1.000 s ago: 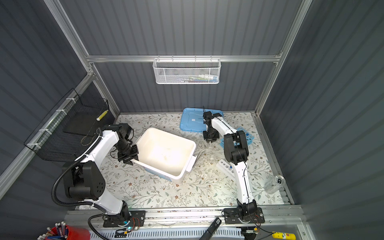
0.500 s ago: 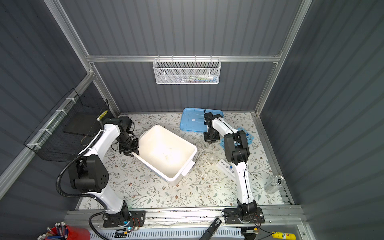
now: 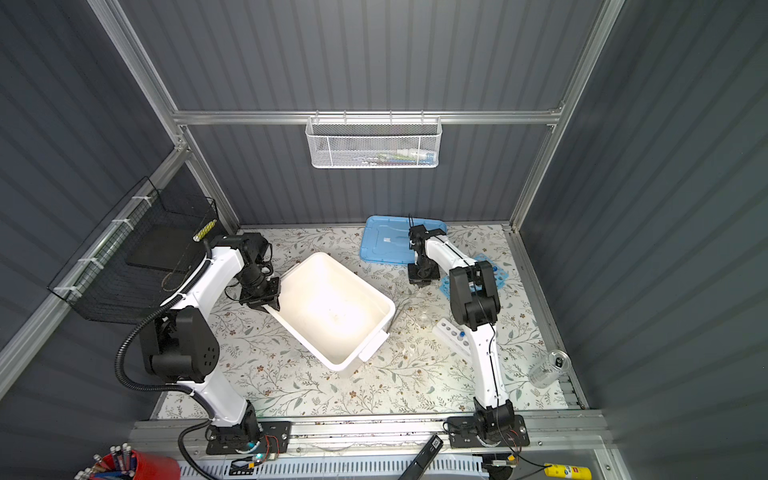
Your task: Organize the chemistry lab equipment
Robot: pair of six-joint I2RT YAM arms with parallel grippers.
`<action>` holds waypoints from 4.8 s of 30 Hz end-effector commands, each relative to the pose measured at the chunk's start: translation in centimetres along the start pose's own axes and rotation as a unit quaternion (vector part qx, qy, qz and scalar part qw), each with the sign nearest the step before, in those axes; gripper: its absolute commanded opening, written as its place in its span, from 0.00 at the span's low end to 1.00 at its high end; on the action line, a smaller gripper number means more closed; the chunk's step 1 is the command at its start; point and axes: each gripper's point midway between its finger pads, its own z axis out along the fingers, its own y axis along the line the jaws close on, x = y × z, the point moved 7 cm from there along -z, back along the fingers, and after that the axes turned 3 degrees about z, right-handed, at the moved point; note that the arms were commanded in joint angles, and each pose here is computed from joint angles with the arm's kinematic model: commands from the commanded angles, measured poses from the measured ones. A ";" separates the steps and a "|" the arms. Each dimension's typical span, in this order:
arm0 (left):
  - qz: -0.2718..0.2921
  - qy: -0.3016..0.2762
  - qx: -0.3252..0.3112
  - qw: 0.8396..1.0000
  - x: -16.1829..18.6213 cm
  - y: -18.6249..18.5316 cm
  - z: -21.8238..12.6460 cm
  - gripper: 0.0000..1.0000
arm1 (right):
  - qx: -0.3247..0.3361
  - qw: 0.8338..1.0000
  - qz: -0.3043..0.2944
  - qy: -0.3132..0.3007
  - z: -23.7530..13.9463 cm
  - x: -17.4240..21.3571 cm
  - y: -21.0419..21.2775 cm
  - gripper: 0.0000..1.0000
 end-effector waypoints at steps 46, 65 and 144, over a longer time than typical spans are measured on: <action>0.079 -0.218 0.128 0.964 -1.3 -4.8 -7.2 0.80 | -0.070 0.978 -0.013 -0.198 -20.4 -1.6 4.3 0.00; 0.028 -0.327 0.107 0.938 0.2 -3.7 -9.5 0.86 | -0.084 0.961 -0.125 -0.232 -23.6 4.5 15.3 0.00; -0.005 -0.385 0.066 0.920 7.2 -1.0 -8.9 0.93 | -0.020 0.931 -0.274 -0.240 -5.3 9.9 25.2 0.00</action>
